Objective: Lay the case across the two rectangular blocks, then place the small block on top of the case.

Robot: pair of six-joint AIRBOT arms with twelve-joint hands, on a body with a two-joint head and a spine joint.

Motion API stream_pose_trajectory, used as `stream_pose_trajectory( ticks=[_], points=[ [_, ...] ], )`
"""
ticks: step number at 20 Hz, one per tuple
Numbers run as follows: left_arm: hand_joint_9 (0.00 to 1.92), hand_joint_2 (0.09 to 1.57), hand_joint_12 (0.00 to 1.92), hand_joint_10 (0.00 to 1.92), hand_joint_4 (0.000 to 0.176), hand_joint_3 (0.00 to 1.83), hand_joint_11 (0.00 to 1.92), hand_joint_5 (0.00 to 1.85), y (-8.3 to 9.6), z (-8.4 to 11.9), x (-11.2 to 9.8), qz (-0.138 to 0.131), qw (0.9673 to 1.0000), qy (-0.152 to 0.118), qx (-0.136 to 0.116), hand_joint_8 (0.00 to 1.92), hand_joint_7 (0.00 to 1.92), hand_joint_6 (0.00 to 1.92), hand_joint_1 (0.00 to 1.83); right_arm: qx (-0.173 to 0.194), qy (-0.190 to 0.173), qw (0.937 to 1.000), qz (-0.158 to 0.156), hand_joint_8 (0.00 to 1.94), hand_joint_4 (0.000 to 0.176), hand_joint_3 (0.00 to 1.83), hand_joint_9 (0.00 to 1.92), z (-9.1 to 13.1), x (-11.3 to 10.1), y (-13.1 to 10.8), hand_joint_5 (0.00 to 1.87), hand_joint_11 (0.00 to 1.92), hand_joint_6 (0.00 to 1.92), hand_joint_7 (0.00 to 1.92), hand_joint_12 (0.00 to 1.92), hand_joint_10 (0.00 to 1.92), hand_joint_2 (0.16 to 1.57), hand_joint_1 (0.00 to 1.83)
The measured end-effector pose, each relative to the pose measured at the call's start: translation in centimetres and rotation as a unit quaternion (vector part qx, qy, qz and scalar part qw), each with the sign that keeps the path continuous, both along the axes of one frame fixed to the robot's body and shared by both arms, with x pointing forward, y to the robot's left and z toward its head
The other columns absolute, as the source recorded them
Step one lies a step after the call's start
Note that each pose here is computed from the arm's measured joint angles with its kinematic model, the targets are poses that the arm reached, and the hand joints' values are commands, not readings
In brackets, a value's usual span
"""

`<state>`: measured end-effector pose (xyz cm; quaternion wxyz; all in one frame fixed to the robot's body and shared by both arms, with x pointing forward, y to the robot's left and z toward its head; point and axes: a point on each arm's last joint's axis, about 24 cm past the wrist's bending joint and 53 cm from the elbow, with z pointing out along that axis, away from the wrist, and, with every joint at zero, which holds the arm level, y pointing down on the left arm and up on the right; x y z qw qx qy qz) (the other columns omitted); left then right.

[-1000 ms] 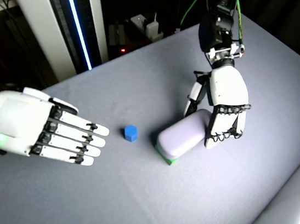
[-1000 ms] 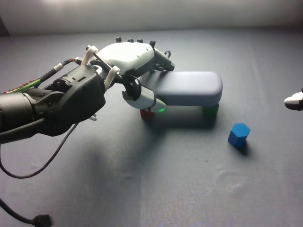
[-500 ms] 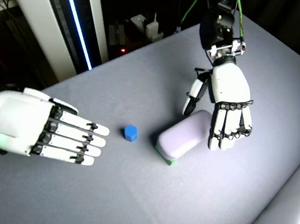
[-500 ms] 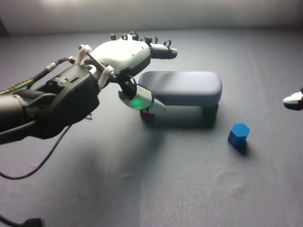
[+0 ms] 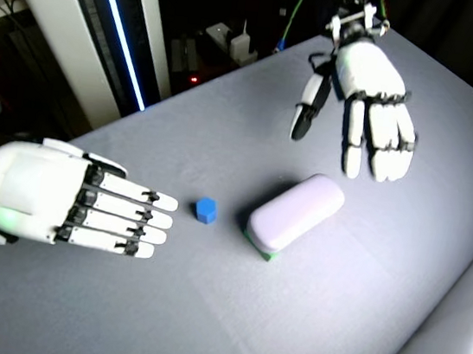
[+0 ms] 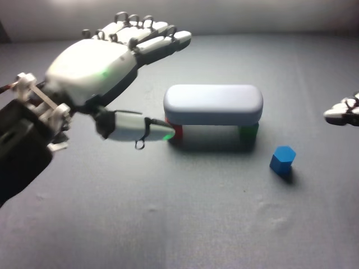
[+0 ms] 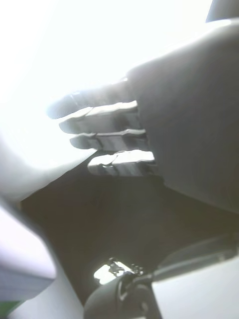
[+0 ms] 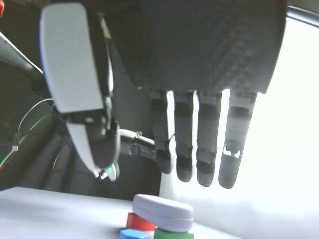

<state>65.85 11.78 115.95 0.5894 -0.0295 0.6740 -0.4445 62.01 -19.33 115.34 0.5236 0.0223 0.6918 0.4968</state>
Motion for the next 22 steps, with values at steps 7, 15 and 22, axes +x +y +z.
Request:
stream_pose_trajectory(
  ticks=[7, 15, 22],
  points=[
    [0.26, 0.9, 0.91, 0.0, 0.014, 0.0, 0.0, 0.29, 5.5, 1.7, -3.4, 0.032, 0.9989, -0.021, -0.029, 0.0, 0.26, 0.0, 1.0, -0.01, 0.006, 0.9991, 0.042, 0.0, 0.034, 0.0, 0.43, -0.6, 1.9, 3.9, 0.37, 0.05, 0.0, 0.38, 1.05, 0.01, 1.26, 0.49],
    [0.28, 0.88, 0.86, 0.0, 0.007, 0.0, 0.0, 0.31, 6.5, 1.1, -4.3, 0.041, 0.9982, -0.013, -0.043, 0.0, 0.28, 0.0, 1.05, -0.055, 0.022, 0.9957, 0.07, 0.0, 0.054, 0.0, 0.44, -2.7, 3.6, 7.1, 0.34, 0.05, 0.0, 0.41, 0.98, 0.0, 1.24, 0.58],
    [0.28, 0.89, 0.82, 0.01, 0.045, 0.0, 0.0, 0.31, 6.8, 1.2, -4.2, 0.047, 0.9975, -0.013, -0.051, 0.01, 0.3, 0.0, 1.09, -0.088, 0.03, 0.993, 0.072, 0.0, 0.0, 0.0, 0.42, -4.2, 5.1, 8.2, 0.36, 0.05, 0.0, 0.4, 0.91, 0.0, 1.22, 0.72]
  ],
)
